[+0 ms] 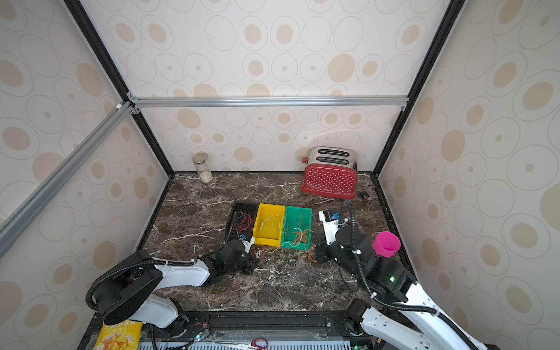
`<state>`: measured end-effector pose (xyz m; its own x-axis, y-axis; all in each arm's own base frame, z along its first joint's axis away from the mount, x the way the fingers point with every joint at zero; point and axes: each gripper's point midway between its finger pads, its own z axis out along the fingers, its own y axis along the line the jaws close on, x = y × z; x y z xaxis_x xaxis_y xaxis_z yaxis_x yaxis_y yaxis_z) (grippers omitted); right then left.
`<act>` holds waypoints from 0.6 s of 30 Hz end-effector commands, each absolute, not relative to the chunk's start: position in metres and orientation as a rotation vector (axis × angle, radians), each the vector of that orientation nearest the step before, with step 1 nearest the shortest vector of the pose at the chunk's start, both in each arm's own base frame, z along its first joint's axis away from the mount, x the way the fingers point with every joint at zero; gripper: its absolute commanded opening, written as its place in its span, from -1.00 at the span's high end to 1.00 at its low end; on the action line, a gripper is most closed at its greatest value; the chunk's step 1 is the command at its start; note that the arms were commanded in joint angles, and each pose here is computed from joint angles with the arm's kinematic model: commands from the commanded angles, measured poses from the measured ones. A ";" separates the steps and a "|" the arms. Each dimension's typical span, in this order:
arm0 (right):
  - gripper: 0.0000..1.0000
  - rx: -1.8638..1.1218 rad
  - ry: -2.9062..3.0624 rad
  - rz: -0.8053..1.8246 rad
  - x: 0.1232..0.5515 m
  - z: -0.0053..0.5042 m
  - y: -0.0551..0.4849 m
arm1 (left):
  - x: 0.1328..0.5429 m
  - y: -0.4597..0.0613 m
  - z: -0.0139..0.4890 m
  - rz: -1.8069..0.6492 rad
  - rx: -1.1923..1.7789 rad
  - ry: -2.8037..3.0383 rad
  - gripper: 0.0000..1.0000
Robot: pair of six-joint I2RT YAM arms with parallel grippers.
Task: Untangle and sort cables by color
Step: Untie the cable.
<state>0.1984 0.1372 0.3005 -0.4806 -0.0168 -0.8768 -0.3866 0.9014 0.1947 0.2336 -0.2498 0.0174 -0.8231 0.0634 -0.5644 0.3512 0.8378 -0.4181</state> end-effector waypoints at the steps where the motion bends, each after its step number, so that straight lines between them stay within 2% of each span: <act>1: 1.00 -0.134 1.995 0.259 0.197 0.318 0.086 | 0.216 -0.213 -0.018 -0.555 0.229 2.615 1.00; 6: 1.00 -0.040 1.923 0.250 0.185 0.342 0.059 | 0.216 -0.204 -0.020 -0.534 0.186 2.627 1.00; 12: 1.00 -0.076 1.959 0.279 0.184 0.340 0.068 | 0.213 -0.202 -0.020 -0.528 0.212 2.634 1.00; 18: 1.00 0.102 1.924 0.155 0.187 0.347 0.035 | 0.211 -0.176 -0.030 -0.351 0.130 2.686 1.00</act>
<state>0.1886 0.0636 0.3375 -0.3922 0.0902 -0.9154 -0.1361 0.9785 0.1547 0.2386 -0.2295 0.0159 -0.8275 0.0057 -0.5614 0.2804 0.8705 -0.4045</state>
